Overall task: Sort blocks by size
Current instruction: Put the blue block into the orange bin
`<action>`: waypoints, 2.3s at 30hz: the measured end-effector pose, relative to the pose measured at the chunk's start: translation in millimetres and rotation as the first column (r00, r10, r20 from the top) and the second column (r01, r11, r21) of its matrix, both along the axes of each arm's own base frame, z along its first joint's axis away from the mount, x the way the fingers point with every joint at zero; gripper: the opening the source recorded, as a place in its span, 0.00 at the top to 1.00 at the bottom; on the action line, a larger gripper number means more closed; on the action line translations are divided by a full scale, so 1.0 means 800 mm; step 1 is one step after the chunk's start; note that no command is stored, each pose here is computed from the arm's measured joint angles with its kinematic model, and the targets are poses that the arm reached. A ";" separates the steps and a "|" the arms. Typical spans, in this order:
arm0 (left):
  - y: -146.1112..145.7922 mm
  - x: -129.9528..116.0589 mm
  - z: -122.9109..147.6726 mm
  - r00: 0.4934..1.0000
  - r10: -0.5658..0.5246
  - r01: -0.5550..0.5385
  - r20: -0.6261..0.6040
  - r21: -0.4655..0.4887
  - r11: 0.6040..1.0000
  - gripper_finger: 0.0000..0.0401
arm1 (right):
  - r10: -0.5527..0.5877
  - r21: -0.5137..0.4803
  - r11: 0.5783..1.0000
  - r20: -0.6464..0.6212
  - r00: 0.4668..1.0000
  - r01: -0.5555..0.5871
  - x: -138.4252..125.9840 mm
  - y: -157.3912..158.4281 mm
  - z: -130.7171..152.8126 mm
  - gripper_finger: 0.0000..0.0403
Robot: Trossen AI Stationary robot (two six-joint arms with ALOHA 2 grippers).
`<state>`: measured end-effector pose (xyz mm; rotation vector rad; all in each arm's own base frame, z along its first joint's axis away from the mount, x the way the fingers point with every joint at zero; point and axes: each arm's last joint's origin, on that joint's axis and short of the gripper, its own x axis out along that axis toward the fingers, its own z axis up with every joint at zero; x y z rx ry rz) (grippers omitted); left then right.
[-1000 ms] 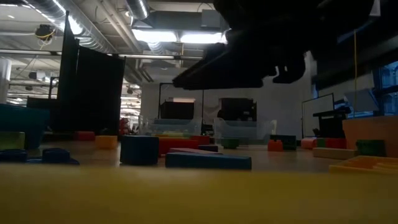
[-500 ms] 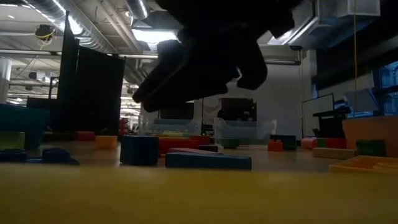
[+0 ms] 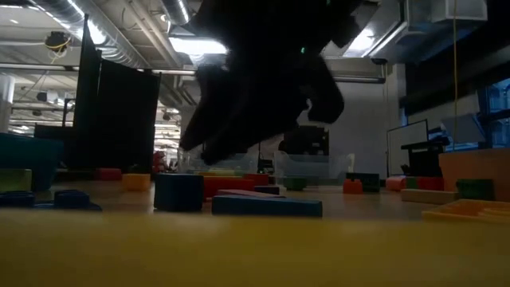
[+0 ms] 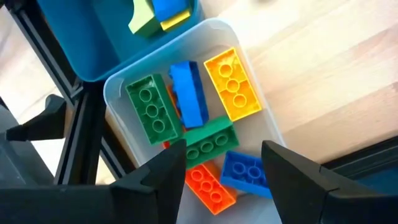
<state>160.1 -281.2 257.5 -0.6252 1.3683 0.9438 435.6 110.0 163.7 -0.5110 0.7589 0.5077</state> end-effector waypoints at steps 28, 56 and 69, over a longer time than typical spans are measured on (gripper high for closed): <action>0.002 0.005 0.000 0.998 -0.031 0.029 0.056 0.030 0.999 0.52 | -0.005 0.033 0.999 -0.010 1.000 0.006 0.016 -0.007 -0.046 0.65; 0.091 0.111 0.006 0.775 -0.627 0.602 -0.083 0.398 0.692 0.52 | -0.344 -0.204 0.937 -0.678 0.650 0.282 -0.041 -0.021 0.053 0.64; 0.142 0.140 -0.013 0.678 -0.679 0.735 -0.282 0.264 0.624 0.52 | -0.568 -0.462 0.823 -0.642 0.515 0.331 -0.103 -0.003 0.102 0.65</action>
